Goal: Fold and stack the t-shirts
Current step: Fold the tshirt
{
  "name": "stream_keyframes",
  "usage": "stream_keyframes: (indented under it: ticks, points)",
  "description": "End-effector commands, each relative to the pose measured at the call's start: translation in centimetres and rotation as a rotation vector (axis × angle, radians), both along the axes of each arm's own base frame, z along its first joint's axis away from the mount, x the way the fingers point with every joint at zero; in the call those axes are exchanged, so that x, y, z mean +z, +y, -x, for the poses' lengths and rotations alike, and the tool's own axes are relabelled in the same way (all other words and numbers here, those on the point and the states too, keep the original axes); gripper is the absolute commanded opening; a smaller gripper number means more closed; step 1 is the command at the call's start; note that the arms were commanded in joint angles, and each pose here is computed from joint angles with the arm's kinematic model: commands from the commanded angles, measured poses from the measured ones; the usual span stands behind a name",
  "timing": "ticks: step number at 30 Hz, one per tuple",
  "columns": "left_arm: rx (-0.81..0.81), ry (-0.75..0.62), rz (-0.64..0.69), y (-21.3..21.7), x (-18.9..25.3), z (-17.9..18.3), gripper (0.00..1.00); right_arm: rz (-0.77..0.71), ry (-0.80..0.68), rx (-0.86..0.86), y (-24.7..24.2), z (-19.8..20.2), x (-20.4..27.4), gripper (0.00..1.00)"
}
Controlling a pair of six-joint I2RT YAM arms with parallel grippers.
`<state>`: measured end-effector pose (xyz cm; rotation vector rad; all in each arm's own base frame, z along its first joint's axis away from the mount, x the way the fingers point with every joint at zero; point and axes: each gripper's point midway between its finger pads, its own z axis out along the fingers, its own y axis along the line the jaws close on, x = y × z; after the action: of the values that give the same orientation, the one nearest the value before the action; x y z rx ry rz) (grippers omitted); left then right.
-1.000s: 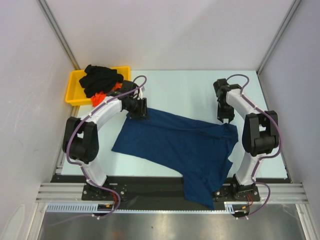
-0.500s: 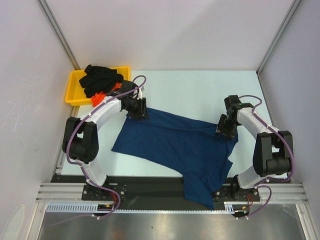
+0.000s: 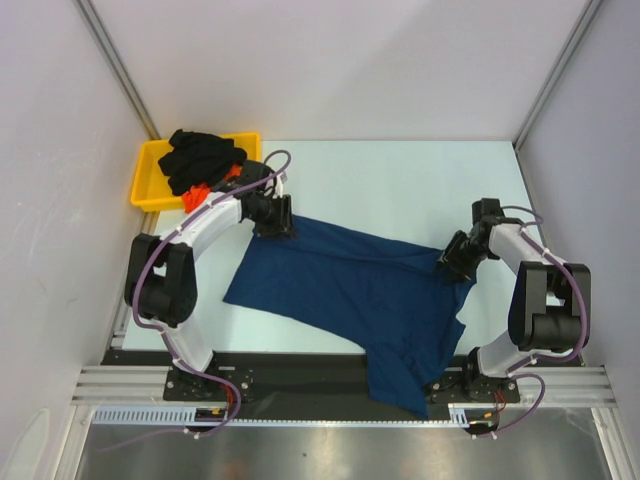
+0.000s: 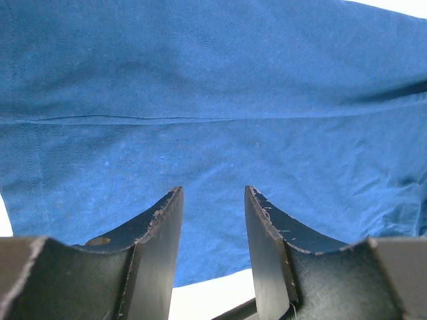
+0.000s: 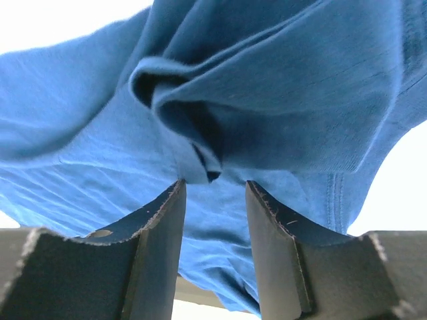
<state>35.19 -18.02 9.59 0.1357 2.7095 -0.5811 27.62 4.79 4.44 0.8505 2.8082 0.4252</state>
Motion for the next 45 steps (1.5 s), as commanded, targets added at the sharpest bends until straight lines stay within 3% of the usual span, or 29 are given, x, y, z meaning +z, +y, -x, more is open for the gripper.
stream_keyframes:
  ticks: [1,7,14,18,23,27,36,45]
  points:
    - [-0.004,-0.059,0.027,0.2,2.1,-0.4,0.47,-0.057,-0.038,-0.042,0.3,-1.0,0.5,0.46]
    - [0.0,-0.06,0.028,0.3,2.2,-0.6,0.47,-0.108,-0.059,-0.069,0.8,-1.8,0.5,0.41]
    - [0.008,-0.063,0.025,0.7,2.1,-0.4,0.48,-0.18,-0.057,-0.088,1.9,-1.3,0.3,0.28]
    - [0.013,-0.062,0.028,0.7,2.0,-0.5,0.47,-0.155,-0.047,-0.088,1.5,-0.8,-0.3,0.25]
    - [0.011,-0.064,0.028,0.7,2.1,-0.4,0.48,-0.146,-0.056,-0.079,1.4,-0.7,0.2,0.0]
    - [0.013,-0.065,0.025,0.8,2.0,-0.5,0.47,-0.169,-0.057,-0.051,1.9,0.2,1.3,0.0]
    - [0.021,-0.066,0.028,1.1,1.8,-0.7,0.47,-0.216,0.035,-0.005,3.4,6.4,4.0,0.0]
    - [0.025,-0.052,0.024,1.4,1.2,-0.4,0.47,-0.269,0.117,0.127,8.3,10.2,4.6,0.0]
